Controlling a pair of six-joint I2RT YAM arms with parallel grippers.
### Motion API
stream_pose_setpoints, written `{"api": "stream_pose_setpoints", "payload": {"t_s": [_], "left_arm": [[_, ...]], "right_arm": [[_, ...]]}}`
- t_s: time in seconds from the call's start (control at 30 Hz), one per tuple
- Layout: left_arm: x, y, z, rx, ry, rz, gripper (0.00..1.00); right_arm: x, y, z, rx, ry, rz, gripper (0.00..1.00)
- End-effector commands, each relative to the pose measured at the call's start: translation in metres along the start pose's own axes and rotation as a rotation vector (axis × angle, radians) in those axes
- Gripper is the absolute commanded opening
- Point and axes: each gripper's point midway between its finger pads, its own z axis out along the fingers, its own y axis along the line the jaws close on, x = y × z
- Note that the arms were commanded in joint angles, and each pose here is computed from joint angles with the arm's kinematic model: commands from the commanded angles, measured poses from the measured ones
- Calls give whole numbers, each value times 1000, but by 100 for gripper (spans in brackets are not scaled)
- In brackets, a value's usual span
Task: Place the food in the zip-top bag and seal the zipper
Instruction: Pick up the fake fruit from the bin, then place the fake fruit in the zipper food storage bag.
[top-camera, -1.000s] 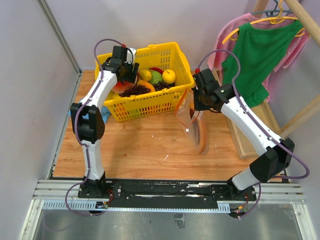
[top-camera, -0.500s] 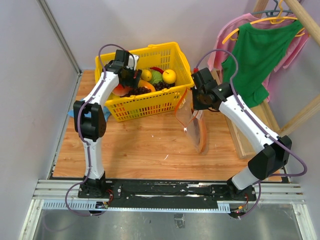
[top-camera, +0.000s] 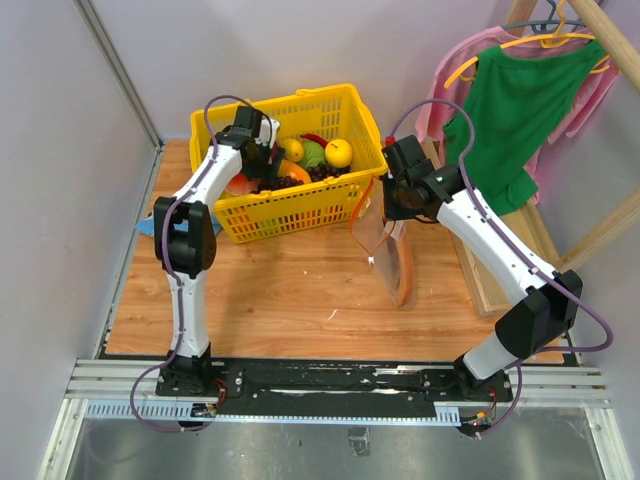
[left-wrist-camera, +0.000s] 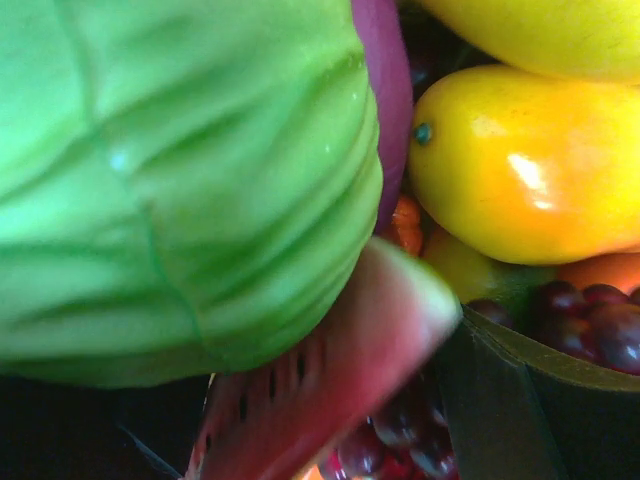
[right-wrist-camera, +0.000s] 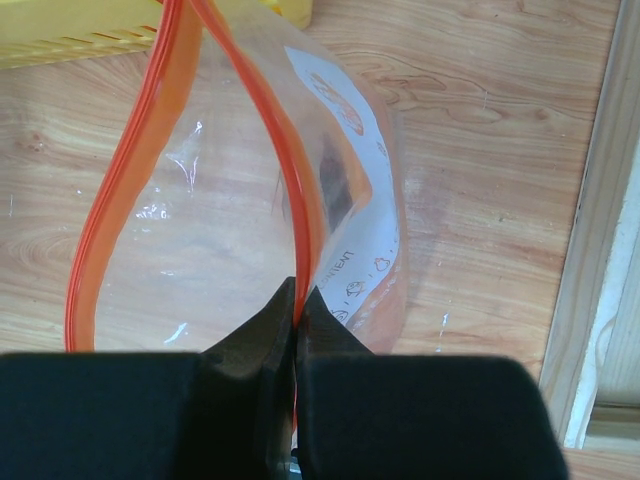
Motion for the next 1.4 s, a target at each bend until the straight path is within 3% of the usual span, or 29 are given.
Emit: {"api": "stream_pose_setpoints", "payload": {"t_s": [0.0,0.1,0.4,0.87,1.03,1.2,1.37], "left_arm": [[12,-6,15,29,47,-1,83],[8,-7,13,36,40,-10,76],[-27,-1,-36,24,-83,-44,42],[-81,0,-119,43,-352,-183,25],[-107,-22,-152,185,-466,-266,15],[-127,-48,-191,359,-586,-347,12],[-134,-90,-225,514,-636,-332,8]], "right_arm": [[-5,3,-4,-14,-15,3,1],[-4,3,-5,-15,-13,3,1],[-4,1,-10,-14,-26,9,1],[-4,4,-13,-37,-34,22,1],[-5,6,-14,-45,-38,32,1],[-6,10,-15,-65,-45,52,1],[-5,19,-17,-113,-44,72,1]]}}
